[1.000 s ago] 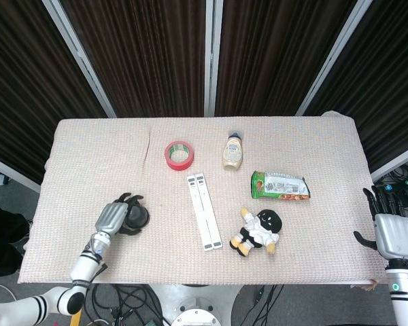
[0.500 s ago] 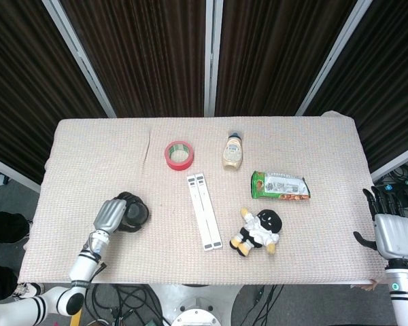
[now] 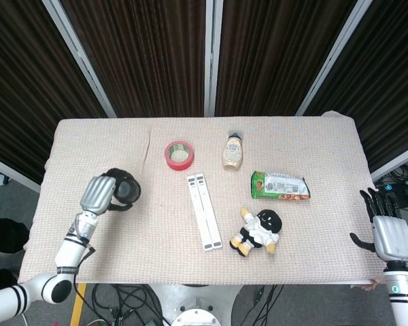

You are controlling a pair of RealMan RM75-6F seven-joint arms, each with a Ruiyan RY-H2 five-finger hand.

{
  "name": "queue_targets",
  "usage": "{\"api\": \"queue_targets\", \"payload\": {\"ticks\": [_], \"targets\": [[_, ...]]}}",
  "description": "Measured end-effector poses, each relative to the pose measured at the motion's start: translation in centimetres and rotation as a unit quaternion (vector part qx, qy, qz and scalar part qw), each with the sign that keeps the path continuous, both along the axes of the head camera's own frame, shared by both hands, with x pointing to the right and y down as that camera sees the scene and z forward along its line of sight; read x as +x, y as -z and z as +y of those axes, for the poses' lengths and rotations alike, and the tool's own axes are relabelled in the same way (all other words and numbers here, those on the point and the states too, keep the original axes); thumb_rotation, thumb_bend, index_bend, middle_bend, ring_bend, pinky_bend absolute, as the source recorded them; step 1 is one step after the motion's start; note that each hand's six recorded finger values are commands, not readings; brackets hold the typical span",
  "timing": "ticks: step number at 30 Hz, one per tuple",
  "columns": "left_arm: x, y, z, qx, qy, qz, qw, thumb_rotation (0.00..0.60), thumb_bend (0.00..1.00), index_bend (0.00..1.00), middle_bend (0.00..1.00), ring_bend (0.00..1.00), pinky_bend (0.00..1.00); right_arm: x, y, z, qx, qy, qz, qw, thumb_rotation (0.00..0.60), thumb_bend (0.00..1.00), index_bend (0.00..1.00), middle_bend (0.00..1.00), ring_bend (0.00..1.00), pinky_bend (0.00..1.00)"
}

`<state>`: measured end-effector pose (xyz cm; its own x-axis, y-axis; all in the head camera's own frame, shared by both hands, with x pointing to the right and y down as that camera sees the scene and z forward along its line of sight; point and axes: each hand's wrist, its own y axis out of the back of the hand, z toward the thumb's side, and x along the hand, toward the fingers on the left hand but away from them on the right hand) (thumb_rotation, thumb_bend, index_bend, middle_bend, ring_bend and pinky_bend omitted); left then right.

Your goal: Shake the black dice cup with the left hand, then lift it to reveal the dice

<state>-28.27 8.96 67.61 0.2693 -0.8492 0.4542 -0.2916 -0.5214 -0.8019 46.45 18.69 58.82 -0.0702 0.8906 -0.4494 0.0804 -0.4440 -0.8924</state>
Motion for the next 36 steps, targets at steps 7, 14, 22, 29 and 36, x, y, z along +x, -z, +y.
{"api": "queue_targets", "payload": {"ticks": [7, 14, 22, 29, 36], "targets": [[2.9, 10.2, -6.8, 0.151, 0.002, 0.025, 0.9882, 0.6, 0.25, 0.47, 0.46, 0.27, 0.42, -0.1, 0.1, 0.4, 0.0, 0.006, -0.006, 1.0, 0.6, 0.1, 0.0, 0.0, 0.0, 0.0], [2.3, 6.8, -5.3, 0.071, -0.001, -0.008, 0.9974, 0.6, 0.25, 0.47, 0.46, 0.27, 0.42, 0.0, 0.0, 0.4, -0.001, 0.007, -0.003, 1.0, 0.6, 0.1, 0.0, 0.0, 0.0, 0.0], [3.2, -0.1, -1.2, -0.126, -0.041, -0.003, 0.9911, 0.6, 0.26, 0.48, 0.46, 0.27, 0.41, 0.3, -0.2, 0.5, -0.004, 0.0, -0.001, 1.0, 0.6, 0.1, 0.0, 0.0, 0.0, 0.0], [5.3, 4.4, -4.5, 0.0, -0.045, 0.026, 0.9986, 0.6, 0.25, 0.47, 0.46, 0.27, 0.41, 0.4, -0.1, 0.7, -0.006, 0.001, -0.002, 1.0, 0.6, 0.1, 0.0, 0.0, 0.0, 0.0], [2.0, 8.8, -6.6, 0.138, 0.043, 0.024, 0.9892, 0.6, 0.25, 0.48, 0.47, 0.27, 0.42, 0.6, 0.2, 0.5, -0.002, 0.0, 0.0, 1.0, 0.6, 0.1, 0.0, 0.0, 0.0, 0.0]]}}
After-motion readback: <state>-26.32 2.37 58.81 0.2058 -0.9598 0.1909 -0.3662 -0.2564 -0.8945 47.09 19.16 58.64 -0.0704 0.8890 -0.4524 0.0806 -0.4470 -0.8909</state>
